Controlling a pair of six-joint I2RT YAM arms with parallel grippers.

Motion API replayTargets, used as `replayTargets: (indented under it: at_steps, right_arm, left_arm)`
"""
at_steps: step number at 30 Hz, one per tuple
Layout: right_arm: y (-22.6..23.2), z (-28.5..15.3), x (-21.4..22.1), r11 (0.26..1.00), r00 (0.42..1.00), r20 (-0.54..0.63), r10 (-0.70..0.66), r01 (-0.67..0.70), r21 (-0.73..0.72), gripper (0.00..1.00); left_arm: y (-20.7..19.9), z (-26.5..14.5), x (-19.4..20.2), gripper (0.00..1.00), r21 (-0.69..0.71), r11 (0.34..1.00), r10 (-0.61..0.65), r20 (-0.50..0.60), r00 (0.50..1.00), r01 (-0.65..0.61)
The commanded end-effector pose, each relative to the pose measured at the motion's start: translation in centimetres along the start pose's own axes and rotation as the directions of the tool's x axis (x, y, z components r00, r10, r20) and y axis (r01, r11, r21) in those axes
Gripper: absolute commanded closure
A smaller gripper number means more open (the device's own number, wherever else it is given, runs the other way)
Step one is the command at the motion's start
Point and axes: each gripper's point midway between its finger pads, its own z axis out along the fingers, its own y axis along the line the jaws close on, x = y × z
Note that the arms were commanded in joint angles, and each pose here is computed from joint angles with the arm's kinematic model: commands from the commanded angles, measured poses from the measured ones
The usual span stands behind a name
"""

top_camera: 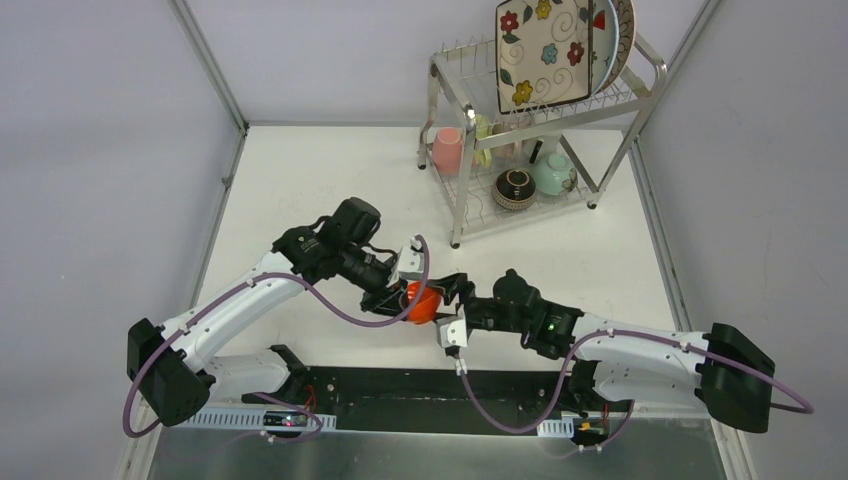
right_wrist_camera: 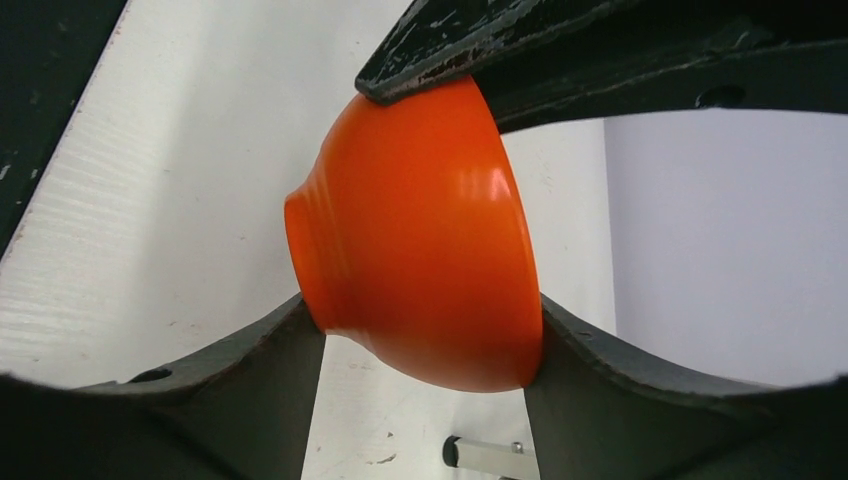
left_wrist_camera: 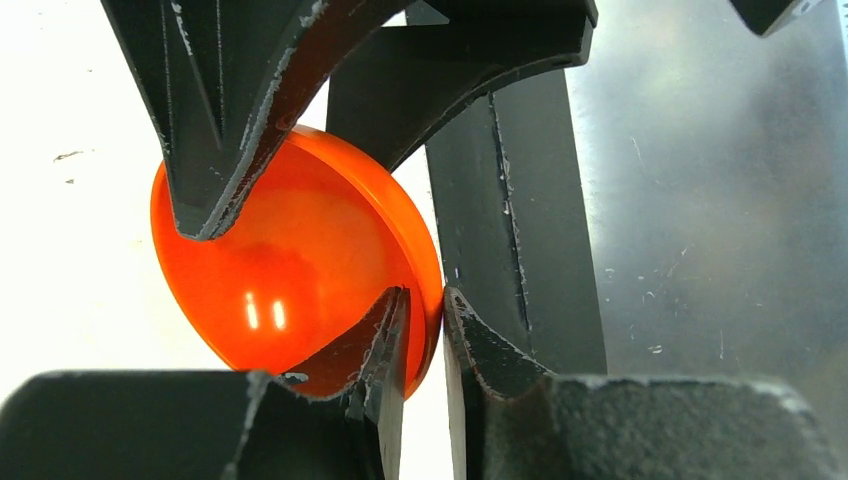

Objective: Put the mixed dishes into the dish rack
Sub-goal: Turn the bowl upside down on the dish rack.

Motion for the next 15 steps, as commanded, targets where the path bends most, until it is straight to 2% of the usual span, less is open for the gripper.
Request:
replayTargets:
  at_steps: [1, 7, 15]
  right_arm:
    - [-3.8, 0.2, -2.8, 0.987, 0.991, 0.084, -0.1, 0.088, 0.135, 0.55]
    - [-4.0, 0.5, -2.5, 0.983, 0.99, 0.071, -0.12, 0.108, 0.147, 0.55]
    - [-3.9, 0.8, -1.5, 0.982, 0.993, 0.037, -0.112, 0.105, 0.156, 0.56]
  left_arm:
    - [1.3, -0.3, -1.9, 0.79, -0.058, 0.994, 0.091, 0.034, 0.995, -0.089]
    - [1.7, -0.3, -2.0, 0.74, -0.074, 0.994, 0.087, 0.03, 0.996, -0.084]
    - [1.4, -0.9, -2.8, 0.62, -0.088, 0.991, 0.1, 0.05, 0.994, -0.096]
